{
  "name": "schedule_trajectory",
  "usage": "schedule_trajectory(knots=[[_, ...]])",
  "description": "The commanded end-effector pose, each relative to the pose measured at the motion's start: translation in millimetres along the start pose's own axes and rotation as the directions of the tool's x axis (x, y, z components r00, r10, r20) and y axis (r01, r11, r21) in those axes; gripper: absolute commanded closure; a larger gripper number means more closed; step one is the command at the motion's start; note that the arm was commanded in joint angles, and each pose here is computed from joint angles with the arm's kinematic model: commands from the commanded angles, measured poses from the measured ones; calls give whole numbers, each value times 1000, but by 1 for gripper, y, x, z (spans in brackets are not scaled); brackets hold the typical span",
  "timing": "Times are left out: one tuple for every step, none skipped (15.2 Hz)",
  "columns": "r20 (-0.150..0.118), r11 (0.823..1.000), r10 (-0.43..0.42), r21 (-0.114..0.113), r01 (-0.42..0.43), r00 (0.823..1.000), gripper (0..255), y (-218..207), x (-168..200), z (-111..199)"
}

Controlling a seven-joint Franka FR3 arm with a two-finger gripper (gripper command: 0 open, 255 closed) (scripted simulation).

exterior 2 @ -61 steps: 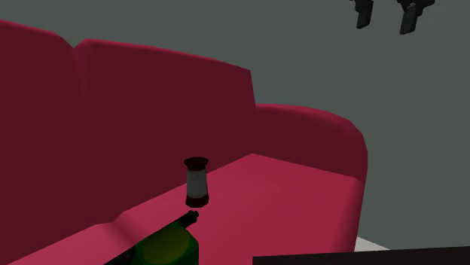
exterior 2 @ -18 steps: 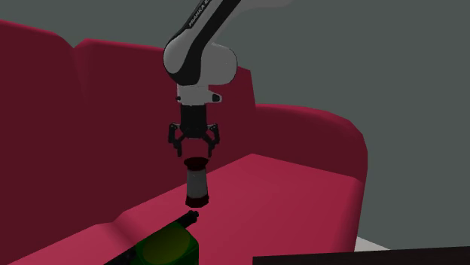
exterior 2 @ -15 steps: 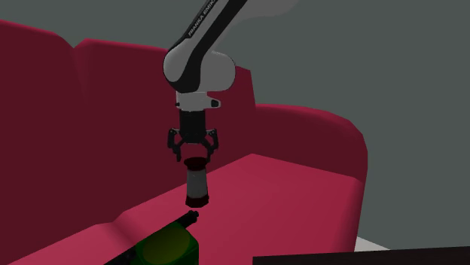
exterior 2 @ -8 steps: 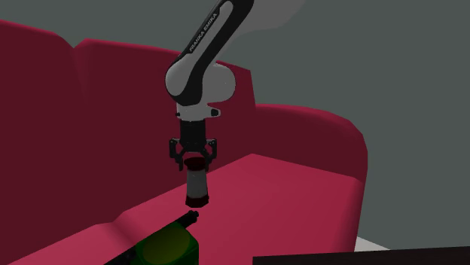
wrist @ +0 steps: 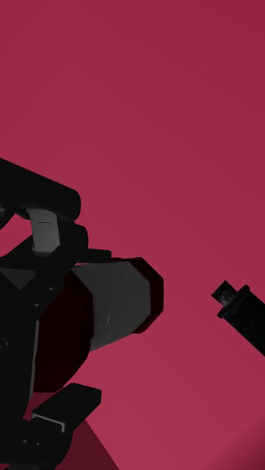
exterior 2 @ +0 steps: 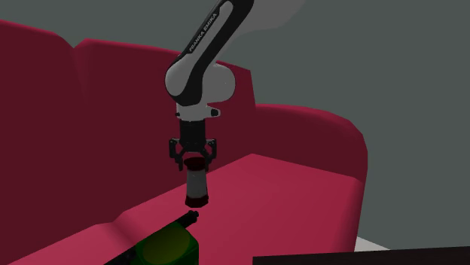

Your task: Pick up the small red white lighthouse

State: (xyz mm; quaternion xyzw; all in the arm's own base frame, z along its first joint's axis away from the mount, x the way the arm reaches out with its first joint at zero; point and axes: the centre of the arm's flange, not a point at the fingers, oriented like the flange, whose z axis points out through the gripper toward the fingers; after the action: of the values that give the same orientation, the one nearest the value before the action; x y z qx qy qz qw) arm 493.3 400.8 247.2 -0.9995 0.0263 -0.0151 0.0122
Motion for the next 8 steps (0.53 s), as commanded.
schedule_trajectory(knots=[[2,1000,0,-2,0,1000,255,1,0,1],[2,1000,0,-2,0,1000,255,1,0,-4],[2,1000,0,-2,0,1000,255,1,0,-10],[2,1000,0,-2,0,1000,255,0,0,-15],[2,1000,0,-2,0,1000,255,0,0,-20],[2,1000,0,-2,0,1000,255,0,1,-25],[2,1000,0,-2,0,1000,255,0,1,-31],[2,1000,0,-2,0,1000,255,0,1,-36]])
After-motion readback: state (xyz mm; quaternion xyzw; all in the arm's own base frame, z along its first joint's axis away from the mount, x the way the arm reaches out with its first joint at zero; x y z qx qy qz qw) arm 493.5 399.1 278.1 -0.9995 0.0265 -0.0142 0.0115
